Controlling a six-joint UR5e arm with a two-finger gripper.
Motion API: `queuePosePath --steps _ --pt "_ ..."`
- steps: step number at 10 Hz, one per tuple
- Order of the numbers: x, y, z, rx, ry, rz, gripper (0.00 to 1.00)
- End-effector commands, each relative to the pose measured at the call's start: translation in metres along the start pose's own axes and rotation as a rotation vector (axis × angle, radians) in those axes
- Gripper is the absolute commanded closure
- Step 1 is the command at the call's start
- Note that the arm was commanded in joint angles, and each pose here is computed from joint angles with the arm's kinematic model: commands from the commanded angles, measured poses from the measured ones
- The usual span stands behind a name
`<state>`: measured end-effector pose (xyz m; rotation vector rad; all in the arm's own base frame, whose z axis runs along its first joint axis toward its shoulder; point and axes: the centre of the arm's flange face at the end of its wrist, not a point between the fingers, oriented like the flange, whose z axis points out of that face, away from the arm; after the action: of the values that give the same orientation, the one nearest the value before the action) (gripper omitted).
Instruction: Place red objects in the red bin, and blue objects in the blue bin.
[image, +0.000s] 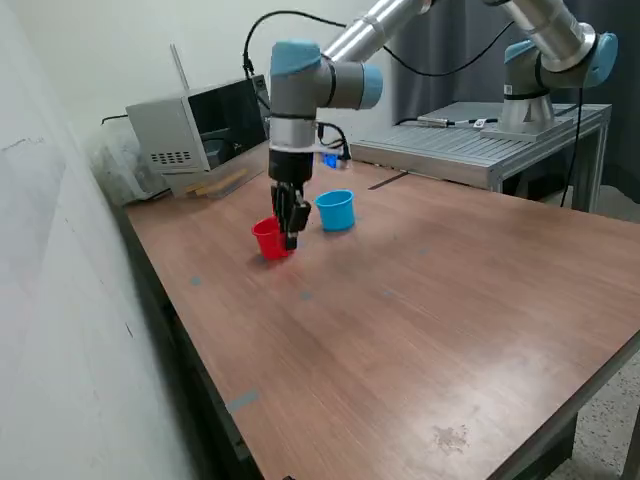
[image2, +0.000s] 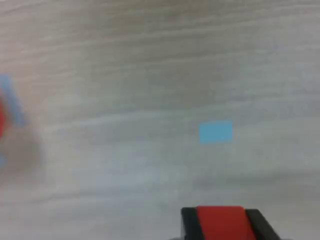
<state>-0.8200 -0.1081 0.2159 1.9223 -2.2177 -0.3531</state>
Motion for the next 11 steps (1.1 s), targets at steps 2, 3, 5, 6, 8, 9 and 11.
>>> queuePosePath --steps 2,3,5,6,8,9,11 --pt "-0.088 0.006 -0.049 0.003 -0.032 0.047 1.0" --pt "-0.135 0.009 -0.042 0.02 -0.049 0.103 1.0" --pt "-0.171 0.009 -0.034 0.032 -0.06 0.145 1.0" --pt "-0.173 0.004 -0.021 0.051 -0.06 0.144 1.0" --pt "-0.173 -0.007 0.018 0.103 -0.06 0.143 1.0" --pt "-0.172 -0.009 0.032 0.117 -0.06 0.143 1.0" --pt "-0.173 -0.011 0.04 0.125 -0.061 0.141 1.0"
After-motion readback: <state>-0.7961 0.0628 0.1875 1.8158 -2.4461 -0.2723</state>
